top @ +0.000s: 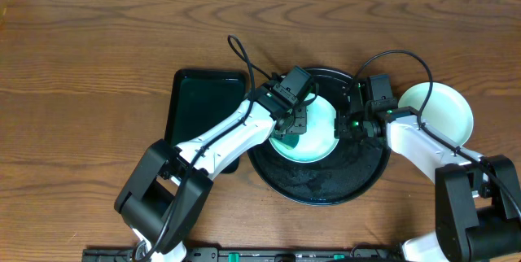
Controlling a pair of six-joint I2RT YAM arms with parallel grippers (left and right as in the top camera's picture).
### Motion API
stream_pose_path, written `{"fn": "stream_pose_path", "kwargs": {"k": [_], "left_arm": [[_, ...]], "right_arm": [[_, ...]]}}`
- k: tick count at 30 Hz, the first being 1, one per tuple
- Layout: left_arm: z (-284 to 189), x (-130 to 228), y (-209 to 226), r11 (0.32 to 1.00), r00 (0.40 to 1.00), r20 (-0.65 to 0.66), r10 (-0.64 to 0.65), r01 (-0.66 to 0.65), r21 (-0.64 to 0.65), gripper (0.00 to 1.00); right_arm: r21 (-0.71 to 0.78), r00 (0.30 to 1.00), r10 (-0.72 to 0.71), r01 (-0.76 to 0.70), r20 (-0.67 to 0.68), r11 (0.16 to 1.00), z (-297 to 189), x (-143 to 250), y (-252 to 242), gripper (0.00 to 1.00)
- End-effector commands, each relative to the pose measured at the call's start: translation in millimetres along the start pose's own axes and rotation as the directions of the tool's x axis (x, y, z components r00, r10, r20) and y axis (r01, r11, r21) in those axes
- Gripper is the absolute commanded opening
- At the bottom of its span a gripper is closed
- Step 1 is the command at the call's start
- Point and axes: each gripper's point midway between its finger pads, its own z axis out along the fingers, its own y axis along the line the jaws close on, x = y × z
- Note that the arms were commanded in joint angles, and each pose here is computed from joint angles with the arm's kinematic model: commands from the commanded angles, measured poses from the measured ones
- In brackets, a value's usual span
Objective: Clean dirty plates on tray and stack at the side
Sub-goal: 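Scrub the sponge toward the plate's right side near the right gripper, then continue scrubbing the plate center with the sponge in the left gripper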
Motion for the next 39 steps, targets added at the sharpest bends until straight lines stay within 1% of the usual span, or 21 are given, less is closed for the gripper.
{"fn": "stream_pose_path", "kwargs": {"k": [1, 7, 15, 17, 21, 29, 33, 34, 35, 36, 37, 39], "left_arm": [[-3.2, -3.3, 4.0, 1.000, 1.000, 0.012, -0.001, 0.002, -0.016, 0.41], [2.9, 6.1, 8.9, 0.999, 1.000, -0.013, 0.008, -0.008, -0.032, 0.40], [13.5, 10.9, 5.2, 0.994, 0.994, -0.028, 0.107, -0.108, -0.033, 0.40], [15.0, 8.9, 5.0, 0.993, 0.993, -0.020, 0.114, -0.115, -0.034, 0.40], [18.4, 3.6, 14.0, 0.989, 0.993, 0.006, 0.116, -0.115, -0.090, 0.40], [32.3, 13.1, 16.9, 0.986, 0.992, -0.032, 0.124, -0.127, -0.108, 0.39], [36.4, 17.4, 15.7, 0.984, 0.990, -0.044, 0.132, -0.136, -0.111, 0.29], [36.4, 17.2, 15.9, 0.984, 0.990, -0.043, 0.131, -0.136, -0.111, 0.23], [36.4, 16.8, 16.1, 0.984, 0.990, -0.041, 0.131, -0.135, -0.114, 0.19], [36.4, 15.6, 16.2, 0.985, 0.991, -0.037, 0.131, -0.134, -0.113, 0.19], [36.4, 15.2, 16.5, 0.985, 0.991, -0.037, 0.129, -0.132, -0.113, 0.14], [36.5, 14.5, 16.0, 0.985, 0.991, -0.034, 0.129, -0.132, -0.111, 0.10]], "right_arm": [[-0.018, 1.000, -0.028, 0.028, -0.014, 0.999, 2.8, 4.8, 4.6, 0.01], [-0.018, 1.000, -0.028, 0.028, -0.014, 0.999, 2.7, 4.8, 4.7, 0.01], [-0.018, 1.000, -0.028, 0.028, -0.014, 0.999, 2.7, 4.8, 4.7, 0.01], [-0.018, 1.000, -0.028, 0.028, -0.014, 0.999, 2.7, 4.8, 4.7, 0.01], [-0.018, 1.000, -0.028, 0.027, -0.014, 0.999, 2.7, 4.9, 4.6, 0.01], [-0.018, 1.000, -0.028, 0.028, -0.014, 0.999, 2.7, 4.8, 4.7, 0.01], [-0.018, 1.000, -0.028, 0.027, -0.014, 0.999, 2.7, 4.9, 4.6, 0.01], [-0.018, 1.000, -0.028, 0.027, -0.014, 0.999, 2.7, 4.9, 4.6, 0.01], [-0.018, 1.000, -0.028, 0.027, -0.014, 0.999, 2.7, 4.9, 4.6, 0.01], [-0.018, 1.000, -0.028, 0.027, -0.014, 0.999, 2.7, 4.9, 4.6, 0.01], [-0.018, 1.000, -0.028, 0.027, -0.014, 0.999, 2.7, 4.9, 4.6, 0.01], [-0.018, 1.000, -0.028, 0.027, -0.014, 0.999, 2.7, 4.9, 4.6, 0.01]]}}
